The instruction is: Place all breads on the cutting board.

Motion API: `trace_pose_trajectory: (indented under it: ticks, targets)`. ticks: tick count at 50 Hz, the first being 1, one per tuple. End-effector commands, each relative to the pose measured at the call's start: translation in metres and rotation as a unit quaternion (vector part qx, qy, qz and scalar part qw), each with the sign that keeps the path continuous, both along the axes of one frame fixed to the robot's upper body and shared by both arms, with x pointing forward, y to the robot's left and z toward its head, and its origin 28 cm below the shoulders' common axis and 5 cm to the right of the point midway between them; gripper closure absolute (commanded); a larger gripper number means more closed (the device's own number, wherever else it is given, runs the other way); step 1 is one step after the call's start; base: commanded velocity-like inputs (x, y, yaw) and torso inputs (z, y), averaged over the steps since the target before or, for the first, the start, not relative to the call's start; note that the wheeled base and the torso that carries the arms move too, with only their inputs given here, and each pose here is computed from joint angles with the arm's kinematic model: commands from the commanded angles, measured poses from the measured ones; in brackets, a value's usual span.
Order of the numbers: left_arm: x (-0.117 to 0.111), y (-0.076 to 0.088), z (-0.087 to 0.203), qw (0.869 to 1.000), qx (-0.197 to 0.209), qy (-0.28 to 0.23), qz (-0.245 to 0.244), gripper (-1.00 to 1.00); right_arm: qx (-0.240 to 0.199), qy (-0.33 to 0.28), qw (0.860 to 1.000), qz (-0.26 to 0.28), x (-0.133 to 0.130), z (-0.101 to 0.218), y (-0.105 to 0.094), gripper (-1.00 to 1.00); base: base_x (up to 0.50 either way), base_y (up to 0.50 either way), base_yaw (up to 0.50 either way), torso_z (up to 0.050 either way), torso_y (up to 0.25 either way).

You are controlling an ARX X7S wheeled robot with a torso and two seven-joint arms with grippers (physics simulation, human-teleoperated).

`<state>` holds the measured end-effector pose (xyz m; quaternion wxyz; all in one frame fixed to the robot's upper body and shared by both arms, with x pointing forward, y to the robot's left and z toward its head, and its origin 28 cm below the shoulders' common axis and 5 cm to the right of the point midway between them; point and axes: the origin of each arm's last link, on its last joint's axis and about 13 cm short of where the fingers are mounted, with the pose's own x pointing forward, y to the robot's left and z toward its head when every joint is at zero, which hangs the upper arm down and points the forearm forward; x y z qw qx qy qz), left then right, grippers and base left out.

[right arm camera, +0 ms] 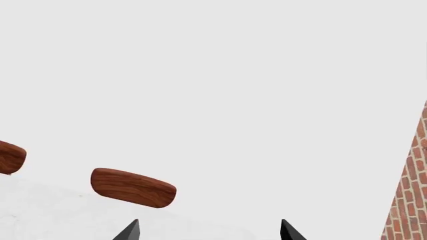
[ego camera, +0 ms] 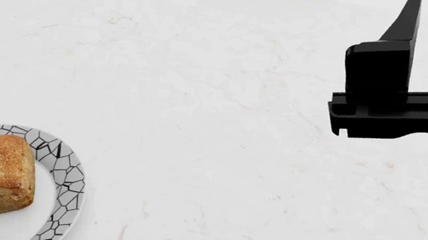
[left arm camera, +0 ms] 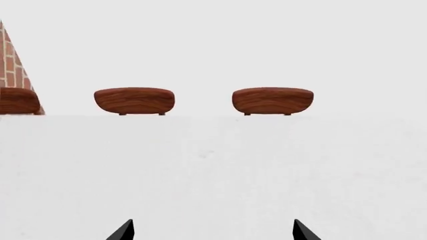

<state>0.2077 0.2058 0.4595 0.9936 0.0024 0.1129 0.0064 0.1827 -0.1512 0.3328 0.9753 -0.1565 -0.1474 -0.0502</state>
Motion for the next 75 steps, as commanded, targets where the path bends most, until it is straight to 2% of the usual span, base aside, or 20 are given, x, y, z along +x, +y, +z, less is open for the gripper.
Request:
trace_pose_trajectory:
  ticks: [1,2,6,8,9,11,17,19,21,23,24,25,26,32,44,59,62,68,72,75]
  targets:
    - [0.032,-0.001,0.018,0.996,-0.030,0.081,0.034,-1.00,0.001,0.006,1.000,0.001,0.001,0.001,0.000,-1.00,0.00,0.00,0.00,0.000,0.000]
    - [0.041,-0.001,0.014,0.993,-0.034,0.104,0.041,-1.00,0.000,0.007,1.000,0.002,0.001,0.003,0.000,-1.00,0.00,0.00,0.00,0.000,0.000]
    - [0.048,-0.001,0.019,0.992,-0.049,0.111,0.037,-1.00,-0.005,0.010,1.000,0.001,0.001,0.002,0.000,-1.00,0.00,0.00,0.00,0.000,0.000]
    - [0.052,-0.004,0.021,0.985,-0.030,0.158,0.058,-1.00,-0.003,0.003,1.000,-0.002,0.001,0.002,0.000,-1.00,0.00,0.00,0.00,0.000,0.000]
    - [0.051,-0.004,0.026,0.986,-0.045,0.152,0.050,-1.00,-0.001,0.005,1.000,-0.001,0.001,0.003,0.000,-1.00,0.00,0.00,0.00,0.000,0.000]
    - [0.052,-0.005,0.027,0.986,-0.043,0.150,0.056,-1.00,-0.002,0.005,1.000,0.000,0.001,0.004,0.001,-1.00,0.00,0.00,0.00,0.000,0.000]
    - [0.074,-0.003,0.030,0.969,-0.075,0.200,0.121,-1.00,-0.003,0.001,1.000,0.006,0.005,0.010,0.004,-1.00,0.00,0.00,0.00,0.000,0.000]
    - [0.074,-0.005,0.032,0.970,-0.074,0.197,0.119,-1.00,-0.003,0.001,1.000,0.006,0.006,0.010,0.004,-1.00,0.00,0.00,0.00,0.000,0.000]
    - [0.074,-0.009,0.031,0.967,-0.085,0.216,0.106,-1.00,-0.005,0.004,1.000,0.003,0.006,0.008,0.003,-1.00,0.00,0.00,0.00,0.000,0.000]
    - [0.075,-0.011,0.028,0.961,-0.114,0.242,0.067,-1.00,-0.003,0.004,1.000,0.001,0.006,0.006,0.002,-1.00,0.00,0.00,0.00,0.000,0.000]
    - [0.076,-0.011,0.027,0.961,-0.105,0.240,0.092,-1.00,0.002,0.003,1.000,0.001,0.006,0.007,0.001,-1.00,0.00,0.00,0.00,0.000,0.000]
    - [0.077,-0.011,0.027,0.960,-0.108,0.242,0.094,-1.00,0.004,0.003,1.000,0.002,0.006,0.007,0.001,-1.00,0.00,0.00,0.00,0.000,0.000]
    - [0.079,-0.011,0.025,0.954,-0.129,0.257,0.086,-1.00,0.002,0.004,1.000,0.002,0.007,0.007,0.002,-1.00,0.00,0.00,0.00,0.000,0.000]
    - [0.086,-0.015,0.018,0.942,-0.139,0.293,0.080,-1.00,0.001,0.002,1.000,0.004,0.008,0.006,0.004,-1.00,0.00,0.00,0.00,0.000,0.000]
    - [0.089,-0.003,0.011,0.935,-0.150,0.301,0.113,-1.00,0.007,0.006,1.000,0.003,0.008,0.001,0.002,-1.00,0.00,0.00,0.00,0.000,0.000]
    - [0.108,0.013,0.007,0.928,-0.159,0.306,0.138,-1.00,0.006,0.014,1.000,0.008,0.010,-0.004,0.002,-1.00,0.00,0.00,0.00,0.000,0.000]
    - [0.113,0.015,0.010,0.924,-0.180,0.311,0.131,-1.00,0.007,0.015,1.000,0.008,0.010,-0.006,0.002,-1.00,0.00,0.00,0.00,0.000,0.000]
    - [0.126,0.017,-0.004,0.918,-0.185,0.320,0.147,-1.00,0.010,0.016,1.000,0.009,0.011,-0.008,0.001,-1.00,0.00,0.00,0.00,0.000,0.000]
    - [0.129,0.017,-0.009,0.920,-0.173,0.317,0.155,-1.00,0.010,0.017,1.000,0.009,0.012,-0.010,0.000,-1.00,0.00,0.00,0.00,0.000,0.000]
    - [0.131,0.021,-0.012,0.914,-0.177,0.324,0.167,-1.00,0.012,0.017,1.000,0.008,0.013,-0.010,0.000,-1.00,0.00,0.00,0.00,0.000,0.000]
